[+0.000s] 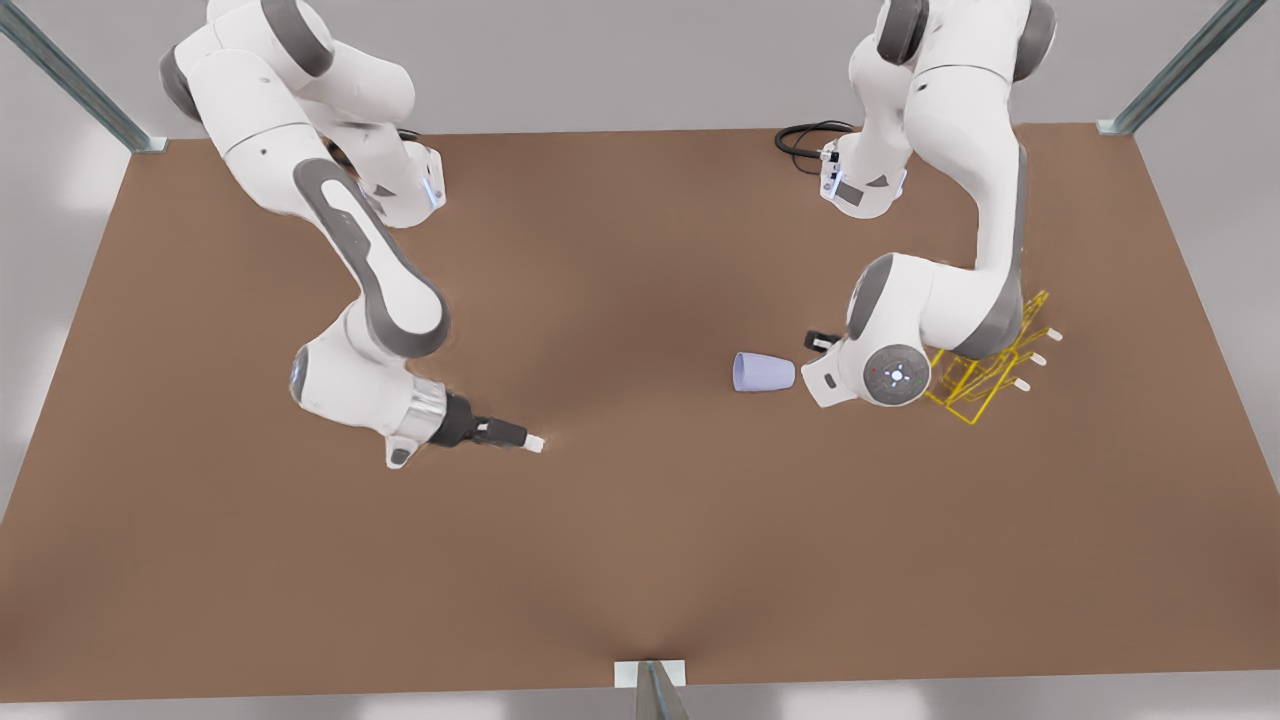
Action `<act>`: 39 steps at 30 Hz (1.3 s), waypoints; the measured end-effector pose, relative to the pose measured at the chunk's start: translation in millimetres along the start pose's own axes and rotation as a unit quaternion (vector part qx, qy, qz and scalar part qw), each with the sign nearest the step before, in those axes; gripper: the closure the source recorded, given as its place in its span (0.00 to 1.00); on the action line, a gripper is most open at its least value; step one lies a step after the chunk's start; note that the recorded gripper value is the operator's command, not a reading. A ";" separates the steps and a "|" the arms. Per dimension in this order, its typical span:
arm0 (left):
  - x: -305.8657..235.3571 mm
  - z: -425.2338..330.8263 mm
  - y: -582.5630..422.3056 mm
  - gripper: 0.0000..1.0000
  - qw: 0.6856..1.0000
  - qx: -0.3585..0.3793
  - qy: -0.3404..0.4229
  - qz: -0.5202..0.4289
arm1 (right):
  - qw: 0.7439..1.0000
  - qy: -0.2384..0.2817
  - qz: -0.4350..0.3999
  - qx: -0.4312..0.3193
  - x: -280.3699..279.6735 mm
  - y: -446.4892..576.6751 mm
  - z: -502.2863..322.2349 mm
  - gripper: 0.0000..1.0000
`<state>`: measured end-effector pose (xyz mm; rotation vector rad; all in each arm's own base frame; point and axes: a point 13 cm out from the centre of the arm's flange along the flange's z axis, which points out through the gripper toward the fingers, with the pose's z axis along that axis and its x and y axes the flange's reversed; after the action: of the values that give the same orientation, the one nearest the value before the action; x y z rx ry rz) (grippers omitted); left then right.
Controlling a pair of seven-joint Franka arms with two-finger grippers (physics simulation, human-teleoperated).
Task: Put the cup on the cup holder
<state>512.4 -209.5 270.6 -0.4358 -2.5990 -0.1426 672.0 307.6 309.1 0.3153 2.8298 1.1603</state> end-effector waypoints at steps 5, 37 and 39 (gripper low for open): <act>-11.0 89.3 -73.9 0.00 0.988 0.039 -0.065 -0.134 | 0.966 -0.079 -0.123 0.213 -70.2 -7.8 -262.8 0.00; -62.7 164.7 -70.3 0.00 0.619 0.185 -0.066 -0.761 | 0.914 0.016 -0.109 0.391 -35.5 -127.0 -297.9 0.00; -65.4 169.3 -69.6 0.00 0.609 0.186 -0.064 -0.769 | 0.914 0.016 -0.109 0.391 -35.8 -127.7 -298.1 0.00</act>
<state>465.8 -263.0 89.6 2.0300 -2.1813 -0.1071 644.7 6.5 431.6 0.0004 3.1068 -0.0547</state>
